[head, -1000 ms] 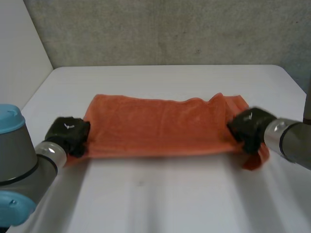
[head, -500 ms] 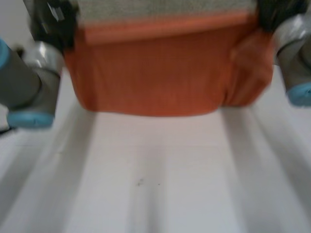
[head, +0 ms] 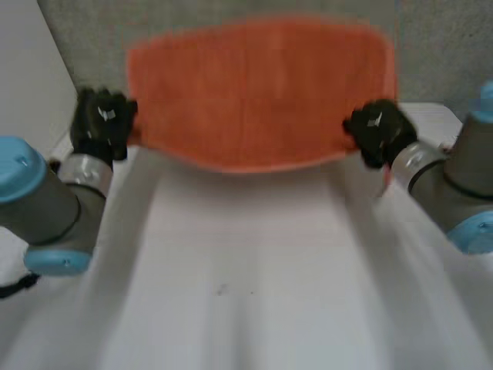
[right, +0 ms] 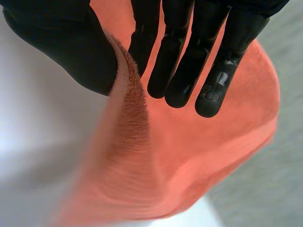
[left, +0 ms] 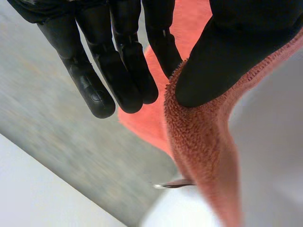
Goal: Fold the laundry
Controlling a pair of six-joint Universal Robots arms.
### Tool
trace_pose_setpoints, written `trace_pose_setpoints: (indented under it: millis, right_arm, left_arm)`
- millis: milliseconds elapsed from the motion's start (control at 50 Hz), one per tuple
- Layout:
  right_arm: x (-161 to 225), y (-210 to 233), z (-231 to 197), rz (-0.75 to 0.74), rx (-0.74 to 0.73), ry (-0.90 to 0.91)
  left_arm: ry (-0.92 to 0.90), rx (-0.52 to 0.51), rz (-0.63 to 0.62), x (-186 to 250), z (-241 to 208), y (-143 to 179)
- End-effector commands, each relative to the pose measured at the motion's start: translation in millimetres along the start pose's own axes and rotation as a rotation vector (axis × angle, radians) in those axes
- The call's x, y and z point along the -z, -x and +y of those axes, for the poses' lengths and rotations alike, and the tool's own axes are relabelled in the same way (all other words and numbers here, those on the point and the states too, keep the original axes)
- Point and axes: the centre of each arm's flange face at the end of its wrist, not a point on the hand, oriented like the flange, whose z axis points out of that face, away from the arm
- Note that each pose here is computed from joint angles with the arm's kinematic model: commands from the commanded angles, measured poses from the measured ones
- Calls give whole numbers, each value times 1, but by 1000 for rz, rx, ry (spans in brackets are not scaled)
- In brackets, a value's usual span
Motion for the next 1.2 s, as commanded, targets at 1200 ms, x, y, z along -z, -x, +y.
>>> trace_pose_setpoints:
  millis: [1200]
  right_arm:
    - [21, 1, 130, 49, -747, 294]
  left_arm:
    - [284, 1, 138, 54, 62, -26]
